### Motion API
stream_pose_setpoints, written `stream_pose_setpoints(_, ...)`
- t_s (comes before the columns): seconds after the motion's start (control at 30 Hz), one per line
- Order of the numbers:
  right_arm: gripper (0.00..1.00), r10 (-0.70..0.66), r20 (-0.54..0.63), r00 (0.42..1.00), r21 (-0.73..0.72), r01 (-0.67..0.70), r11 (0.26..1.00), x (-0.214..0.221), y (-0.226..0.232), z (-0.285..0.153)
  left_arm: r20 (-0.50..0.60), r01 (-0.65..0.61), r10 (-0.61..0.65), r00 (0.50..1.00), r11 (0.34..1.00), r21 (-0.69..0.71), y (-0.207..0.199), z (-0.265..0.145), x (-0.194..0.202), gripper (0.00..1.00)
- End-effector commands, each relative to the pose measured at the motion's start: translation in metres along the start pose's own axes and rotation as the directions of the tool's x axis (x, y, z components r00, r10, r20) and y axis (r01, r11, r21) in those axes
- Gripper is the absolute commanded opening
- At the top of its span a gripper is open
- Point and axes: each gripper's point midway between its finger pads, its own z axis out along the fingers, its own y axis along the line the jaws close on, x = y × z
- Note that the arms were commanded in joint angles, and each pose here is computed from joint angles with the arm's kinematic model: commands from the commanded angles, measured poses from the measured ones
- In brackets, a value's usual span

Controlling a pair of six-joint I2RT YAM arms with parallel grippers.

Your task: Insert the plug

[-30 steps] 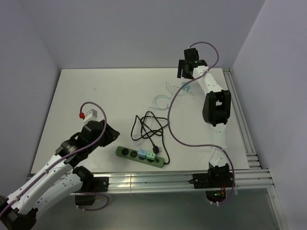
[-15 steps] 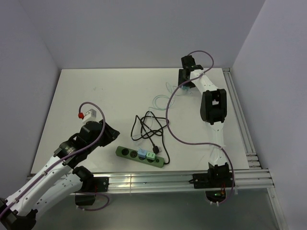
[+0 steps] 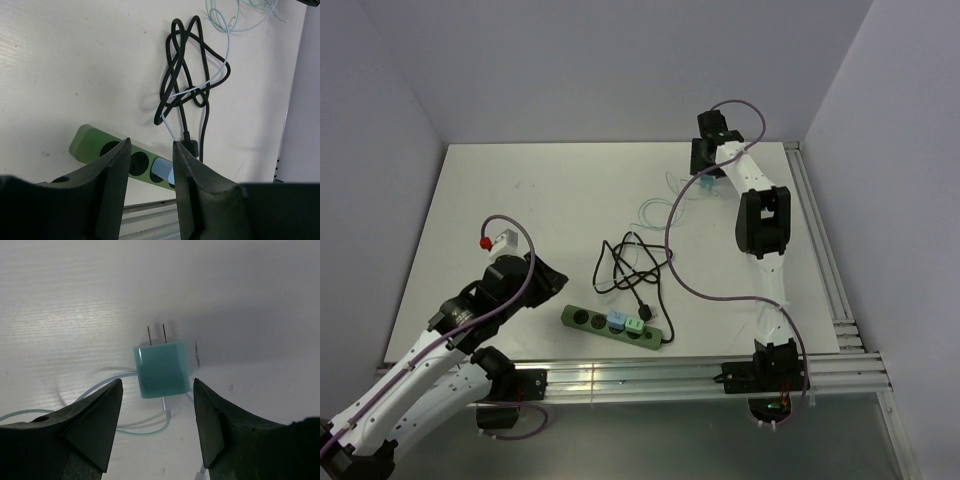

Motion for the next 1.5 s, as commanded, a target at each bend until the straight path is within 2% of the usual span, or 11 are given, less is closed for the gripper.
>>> stream_pose_setpoints(0.0, 0.65, -0.012, 0.002, 1.0, 0.012, 0.012, 1.0, -0.006, -0.002, 0.0, 0.004, 0.007, -0.007, 1.0, 1.0, 0.016, -0.004, -0.002, -0.002, 0.44)
stream_pose_setpoints(0.3, 0.6, -0.045, -0.054, 0.998, 0.073, 0.049, 0.996, 0.012, -0.013, 0.01, -0.006, 0.011, -0.011, 1.0, 1.0, 0.016, -0.003, -0.001, 0.001, 0.45)
stream_pose_setpoints(0.43, 0.51, -0.057, -0.036, 0.998, 0.101, 0.06, 0.993, 0.011, -0.02, 0.011, -0.003, 0.009, -0.009, 1.0, 1.0, 0.018, -0.003, -0.002, 0.0, 0.45)
stream_pose_setpoints(0.57, 0.38, -0.055, 0.022, 0.998, 0.081, 0.053, 0.995, -0.003, -0.015, 0.003, -0.007, 0.005, -0.005, 1.0, 1.0, 0.012, -0.003, -0.001, 0.0, 0.44)
stream_pose_setpoints(0.67, 0.02, -0.052, 0.074, 0.996, 0.049, 0.048, 0.998, -0.015, -0.006, -0.011, -0.004, 0.007, -0.007, 1.0, 1.0, 0.007, -0.003, -0.002, -0.001, 0.44)
stream_pose_setpoints(0.77, 0.0, -0.082, 0.221, 0.972, 0.009, 0.082, 0.997, -0.035, 0.017, -0.057, 0.014, 0.006, -0.006, 1.0, 1.0, 0.014, -0.007, -0.007, -0.007, 0.44)
stream_pose_setpoints(0.9, 0.0, -0.085, 0.416, 0.906, -0.06, 0.12, 0.991, -0.069, 0.041, -0.156, 0.012, -0.034, 0.032, 0.999, 0.992, 0.12, -0.035, -0.015, -0.014, 0.43)
stream_pose_setpoints(1.13, 0.0, -0.063, 0.582, 0.811, -0.141, 0.177, 0.974, -0.064, 0.042, -0.268, -0.131, -0.128, 0.176, 0.976, 0.942, 0.312, -0.091, -0.019, 0.0, 0.41)
stream_pose_setpoints(1.27, 0.0, -0.083, 0.677, 0.732, -0.329, 0.401, 0.855, -0.029, 0.067, -0.345, -0.14, -0.123, 0.216, 0.966, 0.865, 0.486, -0.127, -0.038, 0.001, 0.44)
stream_pose_setpoints(1.3, 0.0, -0.125, 0.7, 0.703, -0.374, 0.51, 0.774, -0.01, 0.088, -0.361, -0.138, -0.124, 0.229, 0.964, 0.841, 0.526, -0.136, -0.045, 0.001, 0.45)
stream_pose_setpoints(1.47, 0.0, -0.205, 0.753, 0.626, -0.479, 0.734, 0.481, 0.088, 0.132, -0.409, -0.104, -0.129, 0.244, 0.964, 0.773, 0.621, -0.17, -0.07, -0.016, 0.51)
